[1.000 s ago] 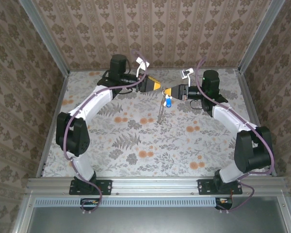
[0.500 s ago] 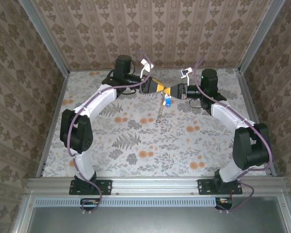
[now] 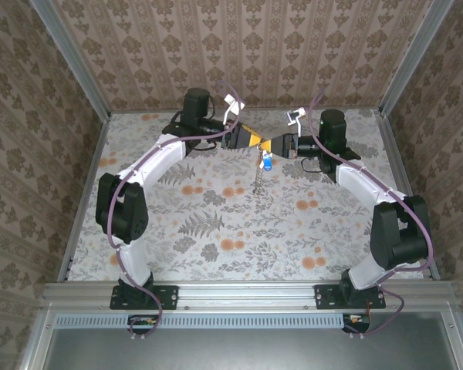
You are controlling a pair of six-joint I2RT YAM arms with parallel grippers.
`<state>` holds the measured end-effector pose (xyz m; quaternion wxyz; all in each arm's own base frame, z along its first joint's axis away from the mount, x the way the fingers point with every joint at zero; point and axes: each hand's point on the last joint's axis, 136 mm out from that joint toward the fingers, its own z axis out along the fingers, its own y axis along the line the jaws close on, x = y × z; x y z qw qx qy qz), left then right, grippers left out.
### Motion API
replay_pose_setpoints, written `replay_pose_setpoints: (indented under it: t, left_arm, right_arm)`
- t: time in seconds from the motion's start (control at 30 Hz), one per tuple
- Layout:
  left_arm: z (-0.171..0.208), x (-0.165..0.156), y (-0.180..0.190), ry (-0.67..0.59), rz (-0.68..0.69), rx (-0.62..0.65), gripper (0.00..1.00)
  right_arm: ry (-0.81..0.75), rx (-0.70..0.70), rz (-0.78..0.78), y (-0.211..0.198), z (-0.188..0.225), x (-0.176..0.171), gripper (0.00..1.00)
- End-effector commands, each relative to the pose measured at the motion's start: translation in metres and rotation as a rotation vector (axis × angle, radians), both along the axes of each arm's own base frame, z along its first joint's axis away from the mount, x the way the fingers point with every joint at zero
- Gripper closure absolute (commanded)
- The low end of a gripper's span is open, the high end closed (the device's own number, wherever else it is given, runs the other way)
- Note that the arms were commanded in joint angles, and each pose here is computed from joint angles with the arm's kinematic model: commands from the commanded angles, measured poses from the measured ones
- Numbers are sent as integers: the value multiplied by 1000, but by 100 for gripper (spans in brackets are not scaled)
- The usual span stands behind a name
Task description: Put the keys on the keyring
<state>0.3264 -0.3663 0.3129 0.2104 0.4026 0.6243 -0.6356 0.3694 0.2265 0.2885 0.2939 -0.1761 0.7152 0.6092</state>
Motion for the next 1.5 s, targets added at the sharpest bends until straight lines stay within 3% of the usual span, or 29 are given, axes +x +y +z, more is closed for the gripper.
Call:
replay_pose_setpoints:
  t: [0.0,0.5,0.93,1.07,1.17,1.33,1.47]
  left_arm:
    - [-9,-3,-2,-5,-18,0,68]
    - [-15,-18,-8,7,-70,-2,76]
    - [-13,-33,-3,4,-133,-30,78]
    - [-11,-39,-1,2,-160,-41,92]
    - [-8,-43,1,1,-184,-51,95]
    - [-7,-50,-2,2,-210,-52,84]
    - [-8,-55,-8,-15,-220,-48,100]
  right_arm:
    - [-86,11,16,-1,24,-3,100]
    - [-86,6,-4,-2,24,-2,100]
    - [-75,2,-22,-5,19,3,100]
    - [-73,2,-20,-5,18,3,100]
    - [-74,3,-17,-5,18,2,100]
    - [-72,3,-17,-5,17,3,100]
    - [-73,7,-21,-5,18,5,100]
